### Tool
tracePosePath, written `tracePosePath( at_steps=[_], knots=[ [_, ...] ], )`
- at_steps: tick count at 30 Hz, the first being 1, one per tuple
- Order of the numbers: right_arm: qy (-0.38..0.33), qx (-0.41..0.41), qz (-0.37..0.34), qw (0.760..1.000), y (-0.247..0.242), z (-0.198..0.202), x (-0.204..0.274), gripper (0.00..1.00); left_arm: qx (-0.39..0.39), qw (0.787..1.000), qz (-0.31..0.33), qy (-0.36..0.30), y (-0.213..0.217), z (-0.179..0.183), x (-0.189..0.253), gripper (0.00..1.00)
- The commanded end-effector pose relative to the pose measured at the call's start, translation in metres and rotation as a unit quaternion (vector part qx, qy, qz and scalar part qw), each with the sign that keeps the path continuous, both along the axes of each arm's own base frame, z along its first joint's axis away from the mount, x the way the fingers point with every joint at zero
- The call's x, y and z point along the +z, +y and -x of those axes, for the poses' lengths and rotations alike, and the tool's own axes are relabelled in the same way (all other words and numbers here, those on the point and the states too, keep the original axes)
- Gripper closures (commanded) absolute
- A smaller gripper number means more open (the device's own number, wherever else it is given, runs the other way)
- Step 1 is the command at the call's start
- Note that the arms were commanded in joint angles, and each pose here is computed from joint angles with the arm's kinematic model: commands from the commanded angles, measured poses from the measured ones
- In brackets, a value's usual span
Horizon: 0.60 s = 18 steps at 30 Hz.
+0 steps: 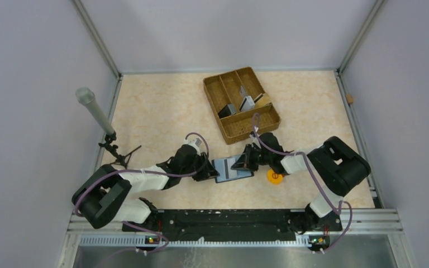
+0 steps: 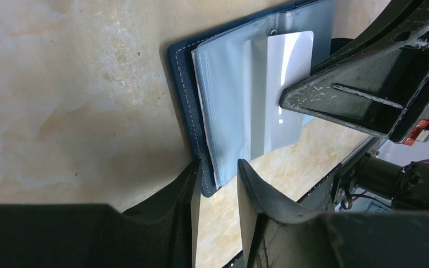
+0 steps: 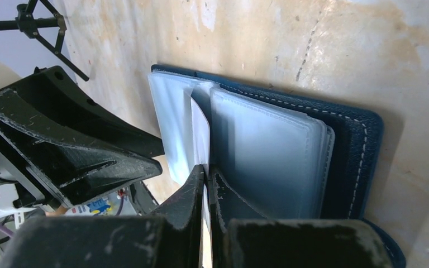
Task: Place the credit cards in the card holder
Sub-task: Insert the credit card into the card holder.
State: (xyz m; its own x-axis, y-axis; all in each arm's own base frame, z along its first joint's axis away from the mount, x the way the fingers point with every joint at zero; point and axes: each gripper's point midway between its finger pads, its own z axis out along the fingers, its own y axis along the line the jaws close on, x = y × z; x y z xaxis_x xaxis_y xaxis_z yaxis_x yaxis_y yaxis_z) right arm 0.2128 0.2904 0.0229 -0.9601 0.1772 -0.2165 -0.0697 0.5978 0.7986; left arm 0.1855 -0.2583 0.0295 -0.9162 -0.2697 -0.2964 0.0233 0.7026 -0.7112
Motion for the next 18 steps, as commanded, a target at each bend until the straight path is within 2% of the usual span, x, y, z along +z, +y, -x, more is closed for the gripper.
tracePosePath(
  at_steps=[1,7,10,13,18],
  knots=[
    [0.036,0.014,0.057,0.998,-0.006,0.023,-0.034,1.00,-0.004,1.000,-0.002,-0.004,-0.002,-0.001,-0.003,0.66],
    [-0.001,0.030,0.097,0.995,0.006,0.016,-0.033,1.00,-0.005,1.000,-0.004,-0.005,-0.002,-0.001,-0.004,0.67],
    [-0.023,0.028,0.134,0.990,0.000,0.010,-0.030,0.92,0.000,1.000,-0.009,-0.009,0.000,-0.002,-0.004,0.67],
    [-0.059,0.029,0.166,0.984,-0.008,0.001,-0.017,0.80,0.006,1.000,-0.013,-0.020,0.003,-0.005,0.001,0.66],
    [-0.106,0.046,0.183,0.976,-0.010,-0.006,0.008,0.61,0.010,0.999,-0.013,-0.044,0.005,-0.011,0.017,0.65]
  ],
)
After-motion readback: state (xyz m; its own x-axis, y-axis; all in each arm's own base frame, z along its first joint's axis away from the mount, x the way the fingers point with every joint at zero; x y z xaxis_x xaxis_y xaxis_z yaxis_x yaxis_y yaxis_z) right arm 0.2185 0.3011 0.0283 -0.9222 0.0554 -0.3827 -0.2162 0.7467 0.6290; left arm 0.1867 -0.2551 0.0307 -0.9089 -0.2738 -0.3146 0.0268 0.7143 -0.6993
